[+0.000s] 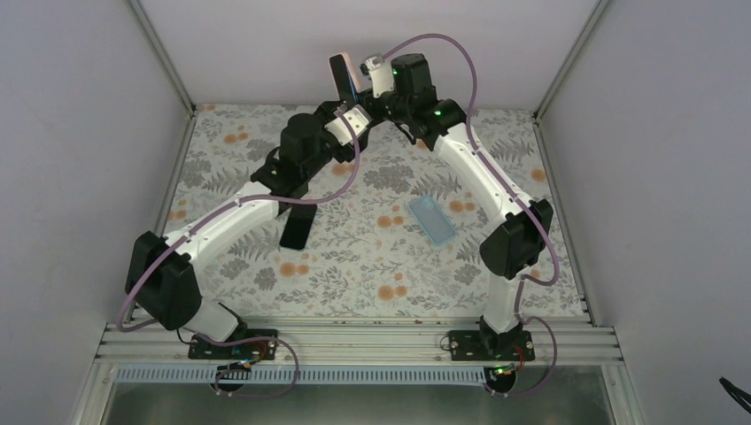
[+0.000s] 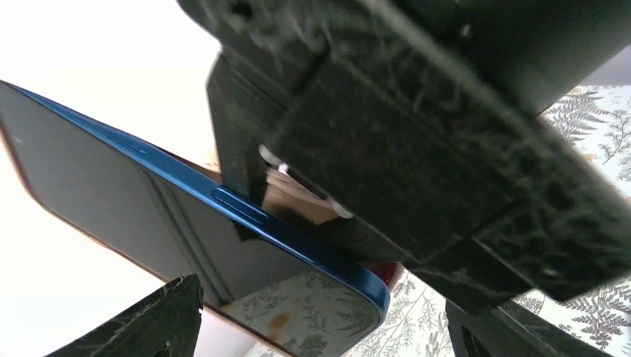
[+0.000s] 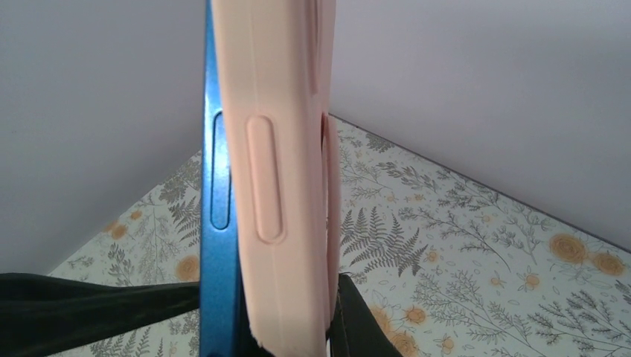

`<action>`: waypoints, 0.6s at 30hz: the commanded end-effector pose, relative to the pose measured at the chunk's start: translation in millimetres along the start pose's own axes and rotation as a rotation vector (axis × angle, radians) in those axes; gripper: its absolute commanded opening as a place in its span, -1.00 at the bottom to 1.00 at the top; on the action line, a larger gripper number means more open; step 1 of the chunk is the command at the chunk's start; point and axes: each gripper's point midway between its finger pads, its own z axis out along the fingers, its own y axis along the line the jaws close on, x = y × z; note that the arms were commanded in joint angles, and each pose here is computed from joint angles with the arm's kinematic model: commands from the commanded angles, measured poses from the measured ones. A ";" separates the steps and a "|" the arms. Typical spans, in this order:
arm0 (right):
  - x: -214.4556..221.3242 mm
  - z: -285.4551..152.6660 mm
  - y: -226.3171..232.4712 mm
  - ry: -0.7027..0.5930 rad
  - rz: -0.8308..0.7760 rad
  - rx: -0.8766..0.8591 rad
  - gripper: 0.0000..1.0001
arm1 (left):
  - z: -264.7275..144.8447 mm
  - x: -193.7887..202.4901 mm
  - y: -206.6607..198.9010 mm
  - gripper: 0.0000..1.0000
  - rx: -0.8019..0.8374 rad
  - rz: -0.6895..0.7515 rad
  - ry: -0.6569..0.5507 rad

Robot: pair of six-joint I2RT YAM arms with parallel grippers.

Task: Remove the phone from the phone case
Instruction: Remove the phone case from the phone.

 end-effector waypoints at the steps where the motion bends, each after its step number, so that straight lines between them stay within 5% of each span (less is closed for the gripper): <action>1: -30.7 -18.3 11.2 -0.097 -0.003 -0.038 -0.94 | 6.6 -9.1 11.4 0.61 -0.051 -0.041 -0.021; 18: -27.6 -19.5 11.4 -0.092 -0.005 -0.062 -0.94 | -5.1 -10.5 26.3 0.65 -0.115 -0.070 -0.031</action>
